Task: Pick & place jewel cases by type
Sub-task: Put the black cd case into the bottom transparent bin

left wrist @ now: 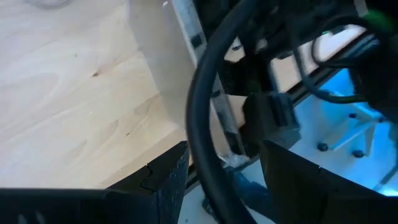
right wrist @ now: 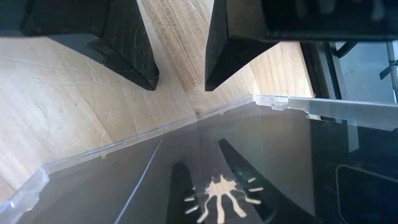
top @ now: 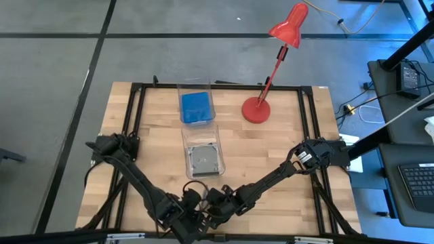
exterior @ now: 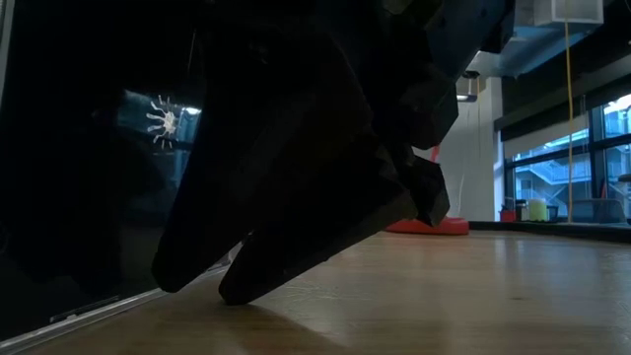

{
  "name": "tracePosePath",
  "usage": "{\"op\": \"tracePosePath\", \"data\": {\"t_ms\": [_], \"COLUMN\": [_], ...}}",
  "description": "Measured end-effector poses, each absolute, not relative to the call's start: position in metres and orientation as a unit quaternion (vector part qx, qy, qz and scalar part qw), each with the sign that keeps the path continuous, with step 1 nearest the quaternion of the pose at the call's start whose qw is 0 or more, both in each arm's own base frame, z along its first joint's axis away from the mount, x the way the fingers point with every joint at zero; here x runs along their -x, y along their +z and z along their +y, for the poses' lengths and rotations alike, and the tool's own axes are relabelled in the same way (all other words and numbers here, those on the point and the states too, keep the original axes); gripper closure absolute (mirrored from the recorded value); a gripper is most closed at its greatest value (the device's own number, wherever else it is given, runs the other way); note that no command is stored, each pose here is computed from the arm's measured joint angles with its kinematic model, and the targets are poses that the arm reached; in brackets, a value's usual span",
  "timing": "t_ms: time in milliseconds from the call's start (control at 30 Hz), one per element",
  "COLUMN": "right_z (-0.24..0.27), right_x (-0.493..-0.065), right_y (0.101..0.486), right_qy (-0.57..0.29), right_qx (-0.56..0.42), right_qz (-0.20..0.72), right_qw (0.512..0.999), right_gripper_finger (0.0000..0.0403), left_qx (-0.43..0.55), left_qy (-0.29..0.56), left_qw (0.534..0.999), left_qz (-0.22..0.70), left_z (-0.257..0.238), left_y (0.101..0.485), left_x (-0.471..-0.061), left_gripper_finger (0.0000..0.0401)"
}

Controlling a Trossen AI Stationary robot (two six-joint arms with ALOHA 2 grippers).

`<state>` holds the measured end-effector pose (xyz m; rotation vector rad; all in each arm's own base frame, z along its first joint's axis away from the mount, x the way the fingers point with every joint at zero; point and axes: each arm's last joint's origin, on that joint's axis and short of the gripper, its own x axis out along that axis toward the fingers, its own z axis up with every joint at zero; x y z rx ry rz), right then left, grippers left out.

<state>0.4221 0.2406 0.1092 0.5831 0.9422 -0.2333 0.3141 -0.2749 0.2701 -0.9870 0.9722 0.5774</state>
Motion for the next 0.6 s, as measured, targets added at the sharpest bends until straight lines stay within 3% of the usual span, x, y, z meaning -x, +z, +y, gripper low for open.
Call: {"op": "tracePosePath", "data": {"t_ms": [600], "right_z": [0.241], "right_x": [-0.422], "right_y": [0.109], "right_qy": [-0.110], "right_qx": [-0.275], "right_qz": [0.447], "right_qw": [0.844], "right_gripper_finger": [0.0259], "left_qx": [0.413], "left_qy": [0.288], "left_qw": [0.729], "left_qz": [0.465], "left_z": [-0.263], "left_y": [0.264], "left_x": [-0.317], "left_gripper_finger": [0.0211]}}
